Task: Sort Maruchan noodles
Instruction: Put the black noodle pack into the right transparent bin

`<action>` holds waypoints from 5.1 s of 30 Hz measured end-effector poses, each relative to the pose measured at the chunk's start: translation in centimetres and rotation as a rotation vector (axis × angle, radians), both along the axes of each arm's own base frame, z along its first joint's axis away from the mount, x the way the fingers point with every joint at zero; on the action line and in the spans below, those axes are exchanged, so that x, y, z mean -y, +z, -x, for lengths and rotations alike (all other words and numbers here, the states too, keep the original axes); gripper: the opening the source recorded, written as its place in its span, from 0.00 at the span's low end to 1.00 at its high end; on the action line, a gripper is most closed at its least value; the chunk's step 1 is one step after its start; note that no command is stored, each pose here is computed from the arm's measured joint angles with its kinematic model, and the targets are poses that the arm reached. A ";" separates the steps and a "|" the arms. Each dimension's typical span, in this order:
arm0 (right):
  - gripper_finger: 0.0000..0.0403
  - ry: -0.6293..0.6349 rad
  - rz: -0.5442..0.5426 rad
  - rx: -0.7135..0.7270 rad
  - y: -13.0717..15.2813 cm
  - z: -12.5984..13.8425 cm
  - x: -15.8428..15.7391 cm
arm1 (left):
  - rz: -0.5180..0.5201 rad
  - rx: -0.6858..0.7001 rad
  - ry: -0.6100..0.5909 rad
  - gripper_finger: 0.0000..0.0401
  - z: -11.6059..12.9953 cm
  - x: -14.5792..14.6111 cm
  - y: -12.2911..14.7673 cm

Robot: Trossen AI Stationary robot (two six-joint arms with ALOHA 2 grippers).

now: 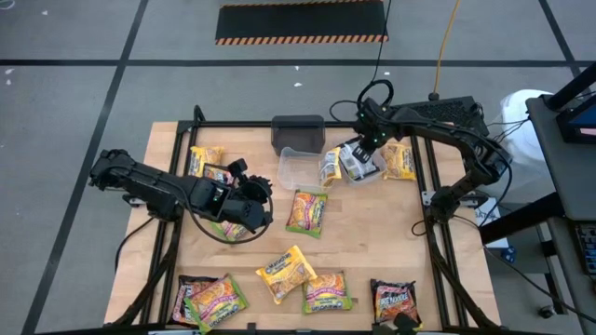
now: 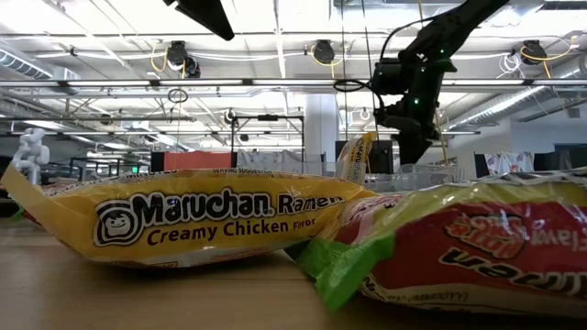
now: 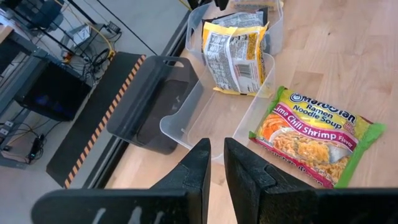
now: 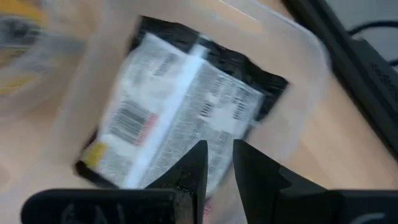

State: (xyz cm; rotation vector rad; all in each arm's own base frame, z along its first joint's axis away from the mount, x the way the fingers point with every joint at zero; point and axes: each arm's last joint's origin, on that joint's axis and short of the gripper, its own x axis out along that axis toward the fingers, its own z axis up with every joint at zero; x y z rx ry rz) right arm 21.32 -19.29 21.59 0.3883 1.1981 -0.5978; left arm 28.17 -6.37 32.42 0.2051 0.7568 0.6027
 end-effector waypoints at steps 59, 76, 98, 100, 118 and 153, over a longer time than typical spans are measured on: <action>0.01 0.312 0.105 -0.029 -6.0 -3.3 -1.0 | 0.010 0.006 0.005 0.13 0.0 0.0 0.0; 0.00 0.338 0.181 0.030 -3.0 -2.5 -1.7 | 0.011 0.007 0.006 0.13 0.0 0.0 0.0; 0.03 0.280 0.198 0.062 -2.0 -2.2 -1.7 | 0.030 -0.001 -0.009 0.13 0.0 0.1 -0.1; 0.07 0.302 0.199 0.054 -2.0 -2.2 -1.7 | 0.030 -0.001 -0.009 0.13 0.0 0.1 -0.1; 0.26 0.291 0.084 0.027 -4.2 -2.0 -0.7 | 0.032 0.001 -0.008 0.13 0.0 0.1 -0.1; 0.00 0.341 0.161 -0.003 -3.5 -1.2 -0.2 | 0.041 0.009 0.001 0.13 0.0 0.1 -0.1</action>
